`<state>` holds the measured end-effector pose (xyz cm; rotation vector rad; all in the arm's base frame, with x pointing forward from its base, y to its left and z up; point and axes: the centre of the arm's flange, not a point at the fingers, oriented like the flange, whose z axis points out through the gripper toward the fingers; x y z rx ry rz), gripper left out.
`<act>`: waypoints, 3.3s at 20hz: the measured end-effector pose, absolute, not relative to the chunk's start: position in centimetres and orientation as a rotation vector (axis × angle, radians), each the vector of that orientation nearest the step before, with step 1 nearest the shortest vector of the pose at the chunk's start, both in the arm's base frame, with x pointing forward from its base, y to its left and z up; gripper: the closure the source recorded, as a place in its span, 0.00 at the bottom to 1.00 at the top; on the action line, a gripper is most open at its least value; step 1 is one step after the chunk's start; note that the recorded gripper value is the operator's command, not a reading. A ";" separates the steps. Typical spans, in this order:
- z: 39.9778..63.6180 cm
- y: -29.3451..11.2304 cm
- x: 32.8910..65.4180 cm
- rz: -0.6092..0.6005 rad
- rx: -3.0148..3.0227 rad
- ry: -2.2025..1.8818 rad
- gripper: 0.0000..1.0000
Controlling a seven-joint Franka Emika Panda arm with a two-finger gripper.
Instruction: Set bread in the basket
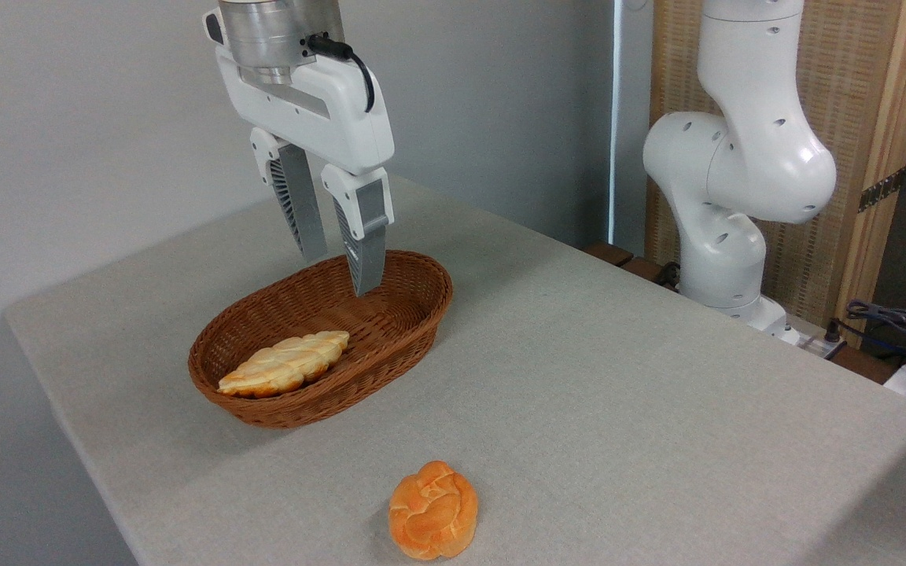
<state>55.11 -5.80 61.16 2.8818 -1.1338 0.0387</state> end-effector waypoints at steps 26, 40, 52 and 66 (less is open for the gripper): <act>58.4 1.9 52.4 0.186 2.909 -1.167 0.00; 47.0 5.1 51.1 0.428 2.977 -1.141 0.00; 44.3 5.1 51.5 0.419 2.961 -1.209 0.00; 43.0 8.0 52.2 0.458 2.925 -1.407 0.00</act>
